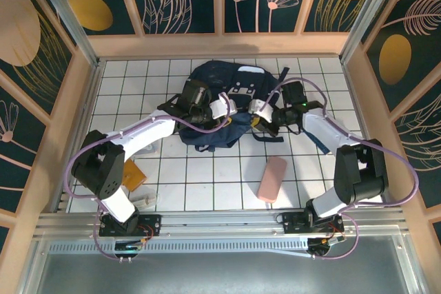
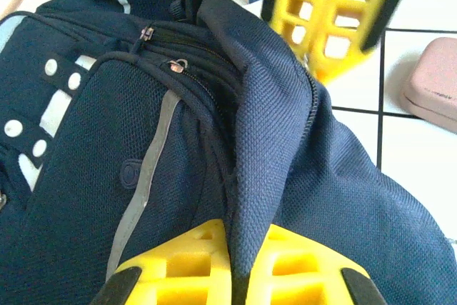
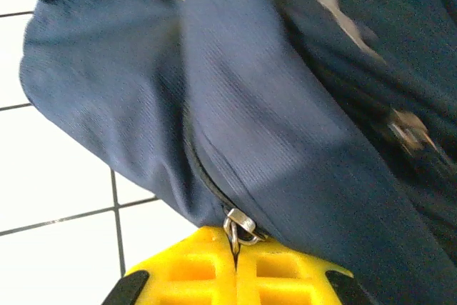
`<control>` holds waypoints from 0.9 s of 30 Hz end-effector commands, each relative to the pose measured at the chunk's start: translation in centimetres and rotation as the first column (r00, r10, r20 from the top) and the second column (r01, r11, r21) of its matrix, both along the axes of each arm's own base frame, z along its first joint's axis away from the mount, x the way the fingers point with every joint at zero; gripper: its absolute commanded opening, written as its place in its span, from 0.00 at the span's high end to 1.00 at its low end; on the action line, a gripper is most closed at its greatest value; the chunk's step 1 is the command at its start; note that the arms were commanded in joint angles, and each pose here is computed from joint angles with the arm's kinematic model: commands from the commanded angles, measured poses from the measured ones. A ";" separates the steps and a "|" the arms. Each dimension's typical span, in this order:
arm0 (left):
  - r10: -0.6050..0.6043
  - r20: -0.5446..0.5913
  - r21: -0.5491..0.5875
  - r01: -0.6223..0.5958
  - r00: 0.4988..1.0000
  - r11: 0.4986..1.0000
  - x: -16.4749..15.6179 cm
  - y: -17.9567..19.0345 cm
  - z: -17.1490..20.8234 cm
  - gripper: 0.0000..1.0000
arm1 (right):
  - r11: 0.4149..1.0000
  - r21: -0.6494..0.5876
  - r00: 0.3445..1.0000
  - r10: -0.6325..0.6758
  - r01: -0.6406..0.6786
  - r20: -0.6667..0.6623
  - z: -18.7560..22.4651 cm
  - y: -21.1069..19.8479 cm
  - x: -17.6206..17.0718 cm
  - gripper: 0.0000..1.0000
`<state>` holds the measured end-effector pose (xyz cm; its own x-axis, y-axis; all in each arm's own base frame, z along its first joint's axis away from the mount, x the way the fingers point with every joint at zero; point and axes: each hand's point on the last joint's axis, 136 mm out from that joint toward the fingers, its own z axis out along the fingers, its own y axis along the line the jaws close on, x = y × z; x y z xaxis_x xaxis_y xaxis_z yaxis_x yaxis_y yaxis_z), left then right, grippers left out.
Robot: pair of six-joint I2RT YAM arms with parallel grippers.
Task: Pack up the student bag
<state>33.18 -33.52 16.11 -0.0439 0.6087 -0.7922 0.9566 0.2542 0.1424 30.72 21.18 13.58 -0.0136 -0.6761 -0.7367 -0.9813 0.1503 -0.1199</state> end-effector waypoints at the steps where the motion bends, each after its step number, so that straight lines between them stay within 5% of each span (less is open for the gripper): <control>1: -0.008 0.005 -0.174 0.009 1.000 0.985 1.2 -2.3 4.0 1.00 | 0.988 0.080 0.991 0.132 -0.131 0.003 3.3 3.9 -3.2 1.00; 7: -0.093 -0.076 -0.276 0.069 0.993 0.959 0.0 -3.8 5.0 1.00 | 0.979 0.121 0.987 0.159 -0.162 0.036 4.5 5.8 -3.8 1.00; 13: -0.216 0.072 -0.067 0.220 0.974 0.973 -2.9 -1.0 3.0 0.97 | 0.997 0.042 0.994 0.053 -0.057 0.090 4.2 1.8 -1.5 1.00; 15: -0.189 0.130 0.005 0.190 0.973 0.982 -2.7 0.3 2.0 0.48 | 0.998 0.045 0.991 0.041 -0.048 0.130 5.2 1.1 -1.0 1.00; 16: -0.166 0.151 0.038 0.162 0.975 0.986 -2.4 1.0 1.6 0.37 | 0.998 0.048 0.990 0.038 -0.045 0.137 5.6 0.8 -0.9 1.00; 18: -0.134 0.198 0.124 0.111 0.971 0.986 -1.8 2.5 0.9 0.37 | 0.998 0.043 0.988 0.039 -0.046 0.151 5.9 0.5 -0.8 1.00; 27: -0.090 0.293 0.363 -0.023 0.952 0.932 0.0 6.8 -2.6 0.71 | 0.999 0.001 0.981 0.045 -0.046 0.187 6.2 0.0 -0.7 1.00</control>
